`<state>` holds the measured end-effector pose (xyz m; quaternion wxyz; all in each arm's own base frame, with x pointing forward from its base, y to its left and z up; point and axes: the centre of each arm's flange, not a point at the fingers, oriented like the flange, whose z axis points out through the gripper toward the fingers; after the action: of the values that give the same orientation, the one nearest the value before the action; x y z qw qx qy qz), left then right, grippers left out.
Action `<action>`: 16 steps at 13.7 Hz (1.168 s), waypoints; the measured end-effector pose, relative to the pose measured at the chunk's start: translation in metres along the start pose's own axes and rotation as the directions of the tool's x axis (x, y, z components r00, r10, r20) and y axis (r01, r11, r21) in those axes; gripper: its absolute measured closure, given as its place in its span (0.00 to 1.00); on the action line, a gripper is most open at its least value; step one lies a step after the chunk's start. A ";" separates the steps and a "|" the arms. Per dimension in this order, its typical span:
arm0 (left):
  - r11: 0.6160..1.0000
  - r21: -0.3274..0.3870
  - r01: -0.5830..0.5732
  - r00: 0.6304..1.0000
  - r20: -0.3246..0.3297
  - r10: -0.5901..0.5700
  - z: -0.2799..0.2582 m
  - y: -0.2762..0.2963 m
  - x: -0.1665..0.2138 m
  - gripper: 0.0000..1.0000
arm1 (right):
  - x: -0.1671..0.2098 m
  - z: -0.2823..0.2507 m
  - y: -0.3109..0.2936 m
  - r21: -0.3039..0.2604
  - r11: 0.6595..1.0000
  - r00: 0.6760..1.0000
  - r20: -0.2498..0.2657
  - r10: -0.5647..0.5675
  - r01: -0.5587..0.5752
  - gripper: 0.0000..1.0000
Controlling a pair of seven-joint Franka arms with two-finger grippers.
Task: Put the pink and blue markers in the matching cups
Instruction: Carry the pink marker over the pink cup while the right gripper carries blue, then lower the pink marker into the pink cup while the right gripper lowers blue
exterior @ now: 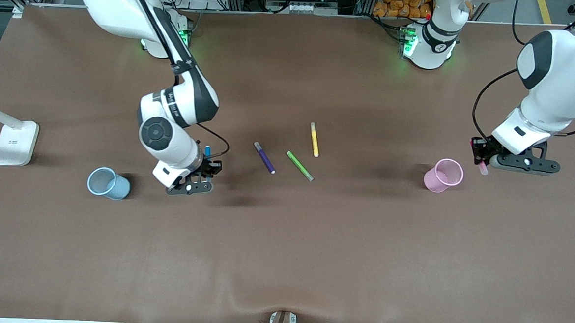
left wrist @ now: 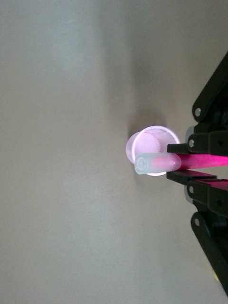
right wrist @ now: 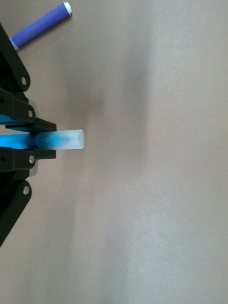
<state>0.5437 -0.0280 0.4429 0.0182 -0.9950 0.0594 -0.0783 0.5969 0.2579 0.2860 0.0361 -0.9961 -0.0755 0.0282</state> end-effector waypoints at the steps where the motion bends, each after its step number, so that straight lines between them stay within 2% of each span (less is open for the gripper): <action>1: 1.000 0.001 0.007 1.000 -0.025 -0.007 0.005 -0.001 -0.001 0.82 | 0.006 -0.010 0.004 0.028 1.000 1.000 0.002 -0.013 0.013 0.82; 4: 1.000 0.001 -0.025 0.998 -0.060 0.025 0.030 0.003 -0.006 0.82 | 0.018 -0.031 0.036 0.152 0.987 0.998 0.033 -0.055 0.050 0.82; 7: 0.986 0.004 -0.169 0.985 -0.045 0.169 0.056 0.007 -0.007 0.82 | 0.031 -0.062 0.084 0.275 0.959 0.995 0.045 -0.086 0.071 0.82; 9: 0.964 0.003 -0.267 0.963 -0.034 0.267 0.067 0.008 -0.007 0.82 | 0.039 -0.083 0.108 0.315 0.942 0.993 0.004 -0.120 0.112 0.82; 12: 0.939 -0.045 -0.340 0.940 -0.042 0.338 0.073 0.010 -0.007 0.82 | 0.043 -0.100 0.130 0.322 0.918 0.973 -0.049 -0.226 0.229 0.82; 14: 0.919 -0.108 -0.380 0.925 -0.067 0.375 0.079 0.009 -0.008 0.82 | 0.045 -0.107 0.153 0.311 0.874 0.927 -0.110 -0.357 0.374 0.82; 16: 0.894 -0.167 -0.416 0.909 -0.092 0.406 0.091 0.008 -0.009 0.82 | 0.044 -0.108 0.179 0.284 0.794 0.843 -0.176 -0.508 0.538 0.82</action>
<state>0.5482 -0.0326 0.3514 -0.0590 -0.9548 0.2756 -0.0943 0.6735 0.0807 0.3775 0.2082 -0.9167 -0.3407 -0.0162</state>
